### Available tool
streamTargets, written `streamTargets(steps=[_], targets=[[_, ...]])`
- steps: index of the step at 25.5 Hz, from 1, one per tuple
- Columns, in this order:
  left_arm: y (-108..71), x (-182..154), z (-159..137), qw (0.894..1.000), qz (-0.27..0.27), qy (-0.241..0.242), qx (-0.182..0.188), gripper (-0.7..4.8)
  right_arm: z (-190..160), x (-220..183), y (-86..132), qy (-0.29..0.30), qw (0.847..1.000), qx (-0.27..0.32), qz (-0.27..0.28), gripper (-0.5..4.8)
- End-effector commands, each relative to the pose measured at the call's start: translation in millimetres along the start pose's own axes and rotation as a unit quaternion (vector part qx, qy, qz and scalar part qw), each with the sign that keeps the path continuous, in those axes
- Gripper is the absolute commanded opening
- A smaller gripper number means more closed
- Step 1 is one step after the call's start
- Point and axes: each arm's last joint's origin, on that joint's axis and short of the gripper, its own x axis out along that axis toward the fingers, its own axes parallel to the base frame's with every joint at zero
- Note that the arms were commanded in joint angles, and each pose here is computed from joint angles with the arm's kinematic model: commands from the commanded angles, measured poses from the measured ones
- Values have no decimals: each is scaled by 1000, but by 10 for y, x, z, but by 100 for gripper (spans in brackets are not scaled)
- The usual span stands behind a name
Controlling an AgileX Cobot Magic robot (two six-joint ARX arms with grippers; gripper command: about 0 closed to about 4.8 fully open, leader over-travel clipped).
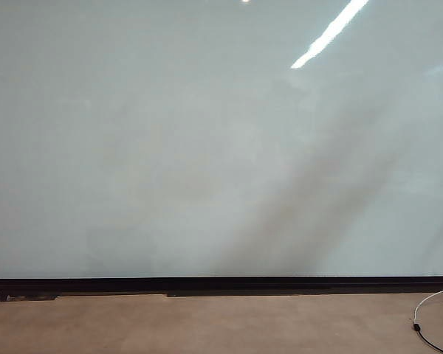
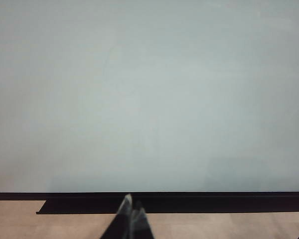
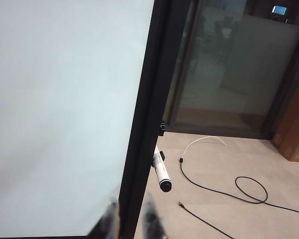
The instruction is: Pick up the pen on the shelf to the right of the whiteboard and draw a rectangle.
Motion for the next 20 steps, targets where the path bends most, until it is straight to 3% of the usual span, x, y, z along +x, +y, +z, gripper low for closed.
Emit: streamTargets(steps=[1, 20], targets=[[0, -2, 16, 1000, 0, -4, 2, -4, 42, 66, -19, -24, 1000, -4, 13, 100], [0, -2, 16, 1000, 0, -4, 2, -4, -126, 412, -210, 12, 999, 20, 49, 108]])
